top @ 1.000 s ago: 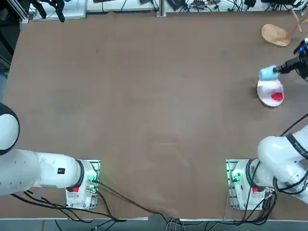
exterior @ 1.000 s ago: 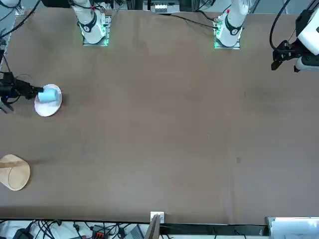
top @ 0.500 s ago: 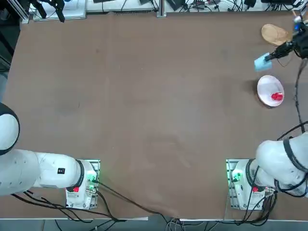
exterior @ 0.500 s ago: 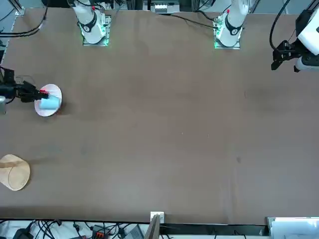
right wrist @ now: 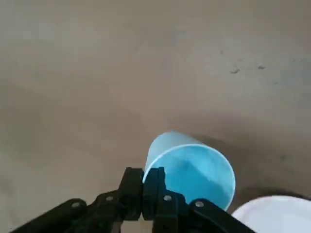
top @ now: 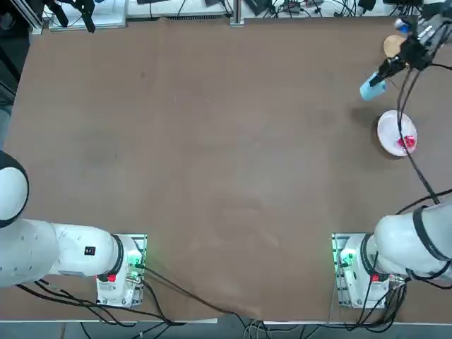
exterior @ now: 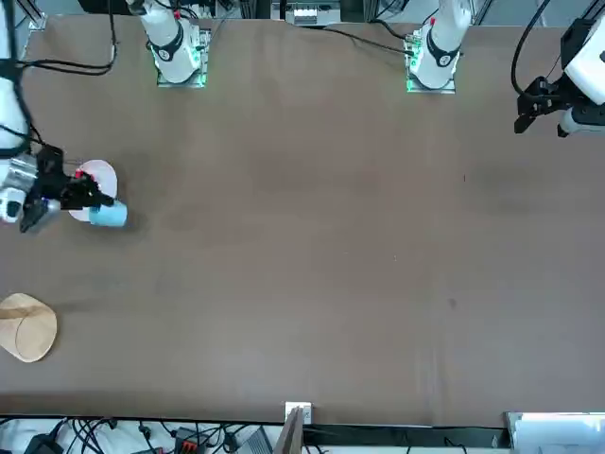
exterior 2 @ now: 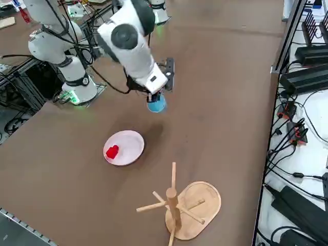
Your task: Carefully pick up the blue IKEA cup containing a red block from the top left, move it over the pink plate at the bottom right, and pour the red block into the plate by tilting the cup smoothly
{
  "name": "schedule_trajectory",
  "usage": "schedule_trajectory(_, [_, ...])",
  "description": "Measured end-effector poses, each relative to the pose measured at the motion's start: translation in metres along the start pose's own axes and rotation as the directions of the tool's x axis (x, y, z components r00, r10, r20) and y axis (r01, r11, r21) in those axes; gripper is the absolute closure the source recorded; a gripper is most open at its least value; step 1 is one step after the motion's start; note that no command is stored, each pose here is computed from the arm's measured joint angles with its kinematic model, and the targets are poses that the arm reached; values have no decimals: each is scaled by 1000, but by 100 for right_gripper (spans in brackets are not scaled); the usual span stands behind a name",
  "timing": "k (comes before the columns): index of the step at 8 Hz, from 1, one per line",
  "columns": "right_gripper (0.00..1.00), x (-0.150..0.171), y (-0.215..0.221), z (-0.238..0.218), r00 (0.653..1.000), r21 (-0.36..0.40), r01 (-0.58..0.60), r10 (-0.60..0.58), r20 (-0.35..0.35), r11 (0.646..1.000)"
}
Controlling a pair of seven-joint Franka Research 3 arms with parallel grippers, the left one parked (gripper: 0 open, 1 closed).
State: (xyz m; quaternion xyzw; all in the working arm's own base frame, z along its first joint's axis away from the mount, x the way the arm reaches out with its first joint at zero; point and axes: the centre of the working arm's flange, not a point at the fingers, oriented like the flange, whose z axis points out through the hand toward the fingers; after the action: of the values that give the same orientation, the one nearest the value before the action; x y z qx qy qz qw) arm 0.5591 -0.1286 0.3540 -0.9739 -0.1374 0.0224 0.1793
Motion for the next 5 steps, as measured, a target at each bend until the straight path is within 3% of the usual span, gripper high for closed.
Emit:
schedule_trajectory(2, [98, 17, -29, -2, 998, -116, -36, 41, 46, 993])
schedule_trajectory(5, [98, 38, -66, -1, 987, -218, -136, 151, 58, 966])
